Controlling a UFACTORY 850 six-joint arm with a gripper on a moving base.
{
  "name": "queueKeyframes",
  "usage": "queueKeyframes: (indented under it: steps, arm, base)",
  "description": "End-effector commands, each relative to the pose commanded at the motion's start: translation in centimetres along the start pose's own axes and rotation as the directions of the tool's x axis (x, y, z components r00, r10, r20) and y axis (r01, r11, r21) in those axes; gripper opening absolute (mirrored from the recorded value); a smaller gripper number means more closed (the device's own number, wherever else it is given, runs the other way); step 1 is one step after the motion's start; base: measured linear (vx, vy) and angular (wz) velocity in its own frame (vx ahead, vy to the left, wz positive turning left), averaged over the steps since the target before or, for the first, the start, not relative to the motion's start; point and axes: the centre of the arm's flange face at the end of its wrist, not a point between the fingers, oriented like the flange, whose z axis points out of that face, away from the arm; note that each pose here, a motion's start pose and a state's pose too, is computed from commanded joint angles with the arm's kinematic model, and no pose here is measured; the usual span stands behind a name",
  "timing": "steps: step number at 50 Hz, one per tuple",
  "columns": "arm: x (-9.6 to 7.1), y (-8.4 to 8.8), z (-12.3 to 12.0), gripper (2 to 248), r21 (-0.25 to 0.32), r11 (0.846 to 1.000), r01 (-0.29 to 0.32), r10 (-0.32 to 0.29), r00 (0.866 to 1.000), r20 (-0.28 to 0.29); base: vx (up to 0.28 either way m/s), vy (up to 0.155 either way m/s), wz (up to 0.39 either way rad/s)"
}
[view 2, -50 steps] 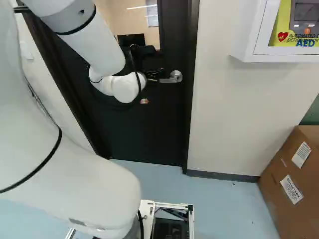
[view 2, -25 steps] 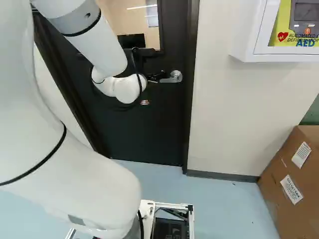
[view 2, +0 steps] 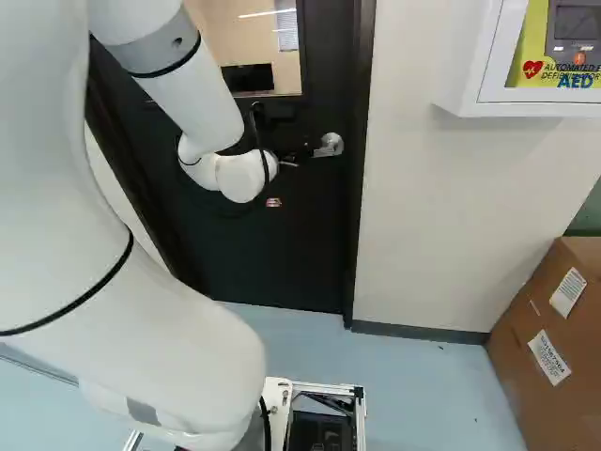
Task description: Open the door and move inside
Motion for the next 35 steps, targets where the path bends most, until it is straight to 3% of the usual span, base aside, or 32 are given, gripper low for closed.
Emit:
queueKeyframes:
  steps: [35]
  arm:
    - [-3.5,0.0,0.8,247,0.0,1.0,0.0,0.0,0.996,0.084]
  base:
    - [0.0,0.0,0.0]
